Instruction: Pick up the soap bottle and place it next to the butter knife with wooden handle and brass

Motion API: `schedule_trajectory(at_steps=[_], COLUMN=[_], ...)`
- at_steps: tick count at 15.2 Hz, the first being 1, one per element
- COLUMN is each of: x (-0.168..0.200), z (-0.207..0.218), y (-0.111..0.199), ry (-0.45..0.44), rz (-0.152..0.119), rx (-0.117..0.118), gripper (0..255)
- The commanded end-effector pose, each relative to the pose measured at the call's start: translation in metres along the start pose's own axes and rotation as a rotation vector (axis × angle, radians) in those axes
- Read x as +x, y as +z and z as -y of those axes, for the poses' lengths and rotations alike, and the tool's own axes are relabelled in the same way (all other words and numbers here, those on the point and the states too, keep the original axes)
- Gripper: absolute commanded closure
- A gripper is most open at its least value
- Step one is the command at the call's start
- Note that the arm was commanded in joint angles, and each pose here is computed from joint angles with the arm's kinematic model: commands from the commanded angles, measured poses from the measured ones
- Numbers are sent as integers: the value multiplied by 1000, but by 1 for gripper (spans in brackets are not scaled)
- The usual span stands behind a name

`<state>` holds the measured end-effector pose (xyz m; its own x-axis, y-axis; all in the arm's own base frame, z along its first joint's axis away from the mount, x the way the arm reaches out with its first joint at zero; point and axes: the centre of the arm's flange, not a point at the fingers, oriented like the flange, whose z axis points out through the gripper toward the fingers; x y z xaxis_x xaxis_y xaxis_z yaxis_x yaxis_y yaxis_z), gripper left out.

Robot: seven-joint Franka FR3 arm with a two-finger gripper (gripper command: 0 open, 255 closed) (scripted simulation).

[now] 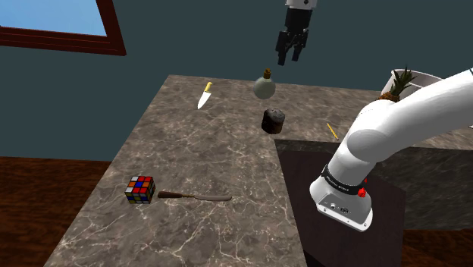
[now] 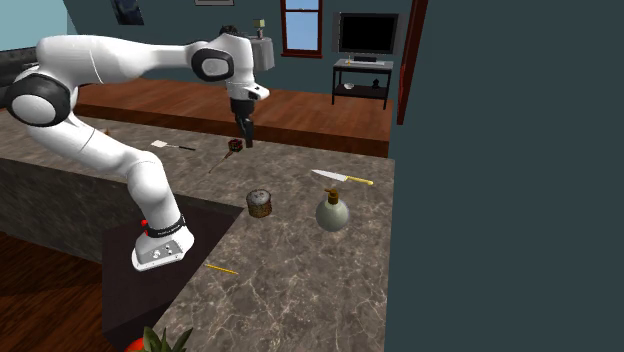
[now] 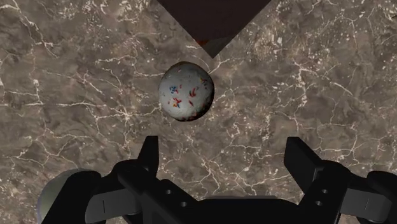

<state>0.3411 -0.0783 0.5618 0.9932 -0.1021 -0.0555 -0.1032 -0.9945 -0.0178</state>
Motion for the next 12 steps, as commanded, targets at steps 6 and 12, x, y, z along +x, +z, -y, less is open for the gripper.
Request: schedule_trajectory(at_steps=[6,12], x=[60,114], z=[-66,-119], y=[31,57], ry=[-27,-49], rz=[2,5], rx=[2,5], gripper=[0,0])
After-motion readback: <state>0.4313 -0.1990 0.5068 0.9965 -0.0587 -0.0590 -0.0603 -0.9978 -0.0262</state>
